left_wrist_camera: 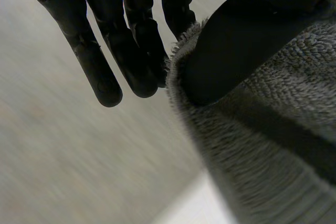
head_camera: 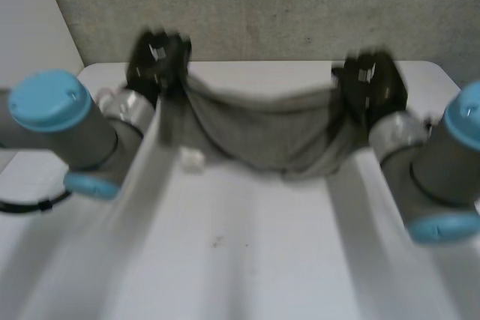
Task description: Fold the towel.
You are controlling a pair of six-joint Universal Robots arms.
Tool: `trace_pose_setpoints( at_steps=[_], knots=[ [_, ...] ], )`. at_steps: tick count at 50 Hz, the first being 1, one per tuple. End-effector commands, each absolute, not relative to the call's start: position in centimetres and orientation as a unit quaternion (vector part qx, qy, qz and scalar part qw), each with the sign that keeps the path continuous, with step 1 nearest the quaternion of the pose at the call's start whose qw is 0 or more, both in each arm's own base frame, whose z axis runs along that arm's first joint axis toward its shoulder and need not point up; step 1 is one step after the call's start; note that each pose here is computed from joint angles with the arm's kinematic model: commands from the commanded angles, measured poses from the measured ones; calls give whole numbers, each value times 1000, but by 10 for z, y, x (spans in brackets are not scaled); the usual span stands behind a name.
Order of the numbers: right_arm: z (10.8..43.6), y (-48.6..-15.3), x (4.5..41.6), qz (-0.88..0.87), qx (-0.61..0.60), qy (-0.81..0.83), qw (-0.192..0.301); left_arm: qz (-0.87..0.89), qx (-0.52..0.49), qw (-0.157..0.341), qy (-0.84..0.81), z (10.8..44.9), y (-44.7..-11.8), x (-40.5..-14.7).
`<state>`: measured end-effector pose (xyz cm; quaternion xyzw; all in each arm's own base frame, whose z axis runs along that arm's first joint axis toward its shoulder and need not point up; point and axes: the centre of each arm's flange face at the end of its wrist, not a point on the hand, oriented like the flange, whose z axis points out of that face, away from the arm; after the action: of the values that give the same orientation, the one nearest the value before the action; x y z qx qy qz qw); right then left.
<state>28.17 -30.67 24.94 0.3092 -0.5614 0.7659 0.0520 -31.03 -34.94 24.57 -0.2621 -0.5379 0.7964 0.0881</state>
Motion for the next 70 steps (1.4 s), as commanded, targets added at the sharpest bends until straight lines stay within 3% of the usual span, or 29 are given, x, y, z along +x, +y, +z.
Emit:
trace_pose_setpoints(
  at_steps=[1, 3, 5, 10, 13, 15, 16, 17, 18, 19, 20, 21, 22, 23, 25, 31, 48, 70],
  knots=[
    [352, -335, 291, 905, 208, -364, 75, 906, -182, 72, -376, 361, -354, -306],
    [382, -329, 290, 938, 171, -292, 76, 919, -170, 70, -348, 378, -349, -302],
    [389, -324, 291, 946, 161, -273, 70, 925, -164, 68, -336, 387, -344, -299],
    [360, -320, 293, 927, 189, -320, 53, 916, -177, 61, -355, 372, -338, -292],
    [328, -316, 293, 896, 229, -377, 44, 899, -189, 53, -393, 344, -335, -283],
    [308, -313, 292, 874, 253, -412, 40, 869, -201, 41, -450, 303, -331, -269],
    [287, -309, 289, 848, 276, -451, 39, 869, -201, 41, -450, 303, -331, -269],
    [266, -304, 286, 814, 300, -496, 36, 850, -207, 34, -484, 278, -328, -260],
    [265, -304, 286, 814, 300, -496, 36, 850, -207, 34, -484, 278, -328, -260],
    [242, -298, 282, 776, 322, -541, 32, 828, -212, 26, -518, 252, -324, -250],
    [242, -298, 282, 776, 323, -542, 32, 806, -216, 20, -551, 228, -318, -241],
    [220, -290, 277, 737, 342, -583, 25, 806, -216, 20, -551, 228, -318, -240],
    [197, -282, 273, 698, 360, -619, 22, 784, -221, 15, -580, 207, -310, -233],
    [197, -282, 273, 698, 360, -619, 22, 760, -233, 13, -606, 187, -299, -229],
    [162, -272, 262, 638, 378, -670, 17, 739, -248, 12, -626, 169, -288, -226],
    [144, -263, 255, 612, 384, -691, 7, 683, -313, 18, -660, 129, -253, -224],
    [142, -285, 226, 603, 256, -755, -33, 692, -337, 18, -638, 138, -247, -229],
    [143, -288, 180, 547, 182, -817, -12, 690, -335, 15, -642, 136, -248, -226]
  ],
)
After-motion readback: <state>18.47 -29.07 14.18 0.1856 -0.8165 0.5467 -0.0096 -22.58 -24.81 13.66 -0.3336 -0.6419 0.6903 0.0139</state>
